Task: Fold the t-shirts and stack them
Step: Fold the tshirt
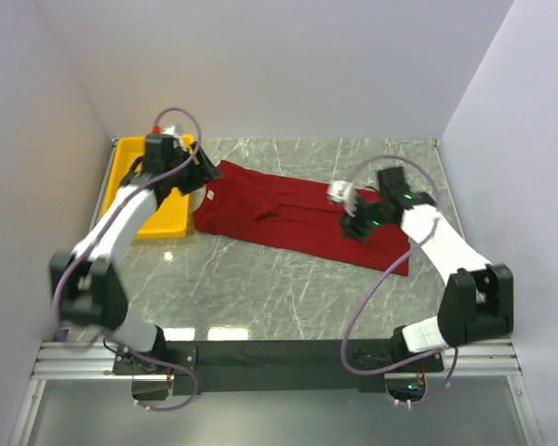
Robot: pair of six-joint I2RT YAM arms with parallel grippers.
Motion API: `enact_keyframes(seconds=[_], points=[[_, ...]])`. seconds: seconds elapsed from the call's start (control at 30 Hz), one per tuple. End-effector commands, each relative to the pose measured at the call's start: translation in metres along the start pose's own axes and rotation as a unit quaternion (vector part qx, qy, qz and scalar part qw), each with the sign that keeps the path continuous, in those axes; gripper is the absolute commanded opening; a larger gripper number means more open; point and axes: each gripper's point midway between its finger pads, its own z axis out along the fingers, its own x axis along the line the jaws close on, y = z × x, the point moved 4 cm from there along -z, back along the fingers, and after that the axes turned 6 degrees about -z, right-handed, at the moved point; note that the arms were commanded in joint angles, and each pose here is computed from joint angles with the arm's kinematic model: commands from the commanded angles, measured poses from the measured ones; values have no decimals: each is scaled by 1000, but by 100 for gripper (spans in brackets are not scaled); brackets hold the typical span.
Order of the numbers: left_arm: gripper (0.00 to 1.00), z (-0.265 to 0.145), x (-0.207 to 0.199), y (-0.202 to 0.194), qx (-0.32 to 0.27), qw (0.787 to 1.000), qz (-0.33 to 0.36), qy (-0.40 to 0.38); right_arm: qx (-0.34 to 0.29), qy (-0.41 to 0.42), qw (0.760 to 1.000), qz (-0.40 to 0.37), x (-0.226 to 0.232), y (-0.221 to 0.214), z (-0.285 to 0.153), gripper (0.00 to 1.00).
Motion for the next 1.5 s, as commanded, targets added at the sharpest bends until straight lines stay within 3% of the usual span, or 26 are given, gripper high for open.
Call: enact_keyframes(seconds=[0.0, 0.03, 0.13, 0.3, 0.53, 1.03, 1.3, 1.47], points=[[73, -63, -2, 32, -153, 986, 71, 20, -4, -59, 991, -121, -47, 62, 25, 55], [83, -88, -4, 34, -188, 979, 70, 18, -6, -62, 989, -138, -50, 75, 35, 56], [93, -117, 23, 20, -222, 973, 47, 52, -15, -63, 976, -207, -53, 118, 70, 57], [93, -144, 56, -16, -220, 972, 18, 81, -16, -48, 960, -275, -49, 156, 131, 58], [93, -178, 62, -43, -249, 967, -8, 57, -8, -39, 957, -288, -46, 172, 175, 56], [93, -183, 80, -64, -242, 967, -25, 76, 43, -15, 955, -294, -32, 155, 231, 47], [93, -181, 82, -66, -240, 967, -30, 76, 54, -13, 958, -282, -36, 153, 245, 34], [93, -182, 80, -65, -241, 967, -29, 77, 44, -38, 963, -262, -44, 162, 244, 7]])
